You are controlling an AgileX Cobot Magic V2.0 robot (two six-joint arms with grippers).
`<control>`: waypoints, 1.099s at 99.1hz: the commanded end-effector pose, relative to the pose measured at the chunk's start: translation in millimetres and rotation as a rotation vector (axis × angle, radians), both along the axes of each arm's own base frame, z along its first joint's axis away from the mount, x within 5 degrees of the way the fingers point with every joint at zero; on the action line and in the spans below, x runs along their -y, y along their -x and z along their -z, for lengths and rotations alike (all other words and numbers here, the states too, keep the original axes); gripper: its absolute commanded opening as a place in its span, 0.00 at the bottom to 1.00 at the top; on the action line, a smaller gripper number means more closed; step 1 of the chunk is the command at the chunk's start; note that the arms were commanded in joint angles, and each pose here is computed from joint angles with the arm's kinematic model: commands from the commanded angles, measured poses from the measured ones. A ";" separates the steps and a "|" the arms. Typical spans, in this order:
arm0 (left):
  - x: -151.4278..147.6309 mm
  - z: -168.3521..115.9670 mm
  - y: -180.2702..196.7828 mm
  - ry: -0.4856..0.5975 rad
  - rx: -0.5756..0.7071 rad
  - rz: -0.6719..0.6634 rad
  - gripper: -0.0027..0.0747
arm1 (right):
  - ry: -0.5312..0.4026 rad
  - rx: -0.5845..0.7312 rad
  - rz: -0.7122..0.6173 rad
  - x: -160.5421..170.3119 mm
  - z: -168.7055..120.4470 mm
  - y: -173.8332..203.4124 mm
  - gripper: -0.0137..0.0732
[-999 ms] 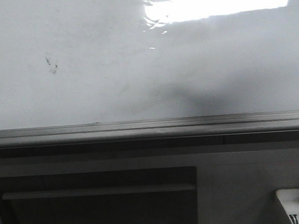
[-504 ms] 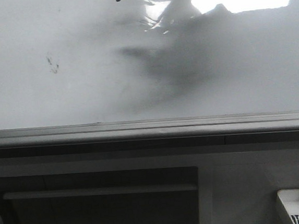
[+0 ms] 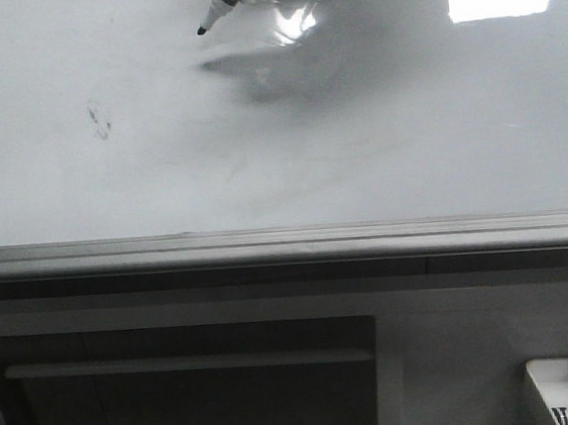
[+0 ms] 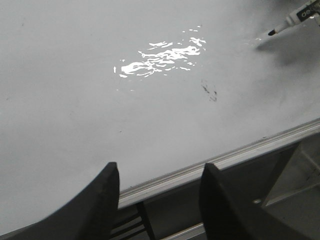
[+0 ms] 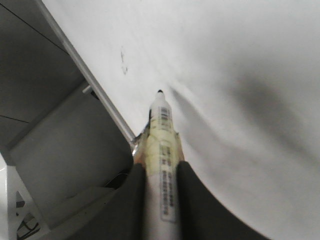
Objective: Write number 2 on whiteboard
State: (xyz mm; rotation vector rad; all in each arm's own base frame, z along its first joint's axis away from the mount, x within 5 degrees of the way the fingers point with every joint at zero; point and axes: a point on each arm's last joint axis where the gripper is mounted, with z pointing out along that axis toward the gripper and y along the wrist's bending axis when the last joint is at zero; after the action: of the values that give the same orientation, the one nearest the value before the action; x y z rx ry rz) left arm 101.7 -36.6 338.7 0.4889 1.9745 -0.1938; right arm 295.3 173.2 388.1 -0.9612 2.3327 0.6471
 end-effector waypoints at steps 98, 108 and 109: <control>-0.4 -14.1 -2.8 0.054 0.085 -0.026 0.47 | 0.072 0.047 0.107 15.6 8.0 4.7 0.14; -0.4 -14.1 -2.8 0.054 0.085 -0.026 0.47 | 0.065 0.057 0.096 0.8 21.9 -0.4 0.14; -0.4 -14.1 -2.8 0.054 0.085 -0.026 0.47 | 0.064 0.058 0.092 -1.1 22.7 -0.2 0.14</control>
State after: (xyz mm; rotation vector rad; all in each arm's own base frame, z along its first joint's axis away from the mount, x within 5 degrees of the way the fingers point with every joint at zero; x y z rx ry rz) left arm 101.9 -36.5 338.6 0.4873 1.9724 -0.1931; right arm 289.2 167.3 357.3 -0.9366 2.4614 0.5324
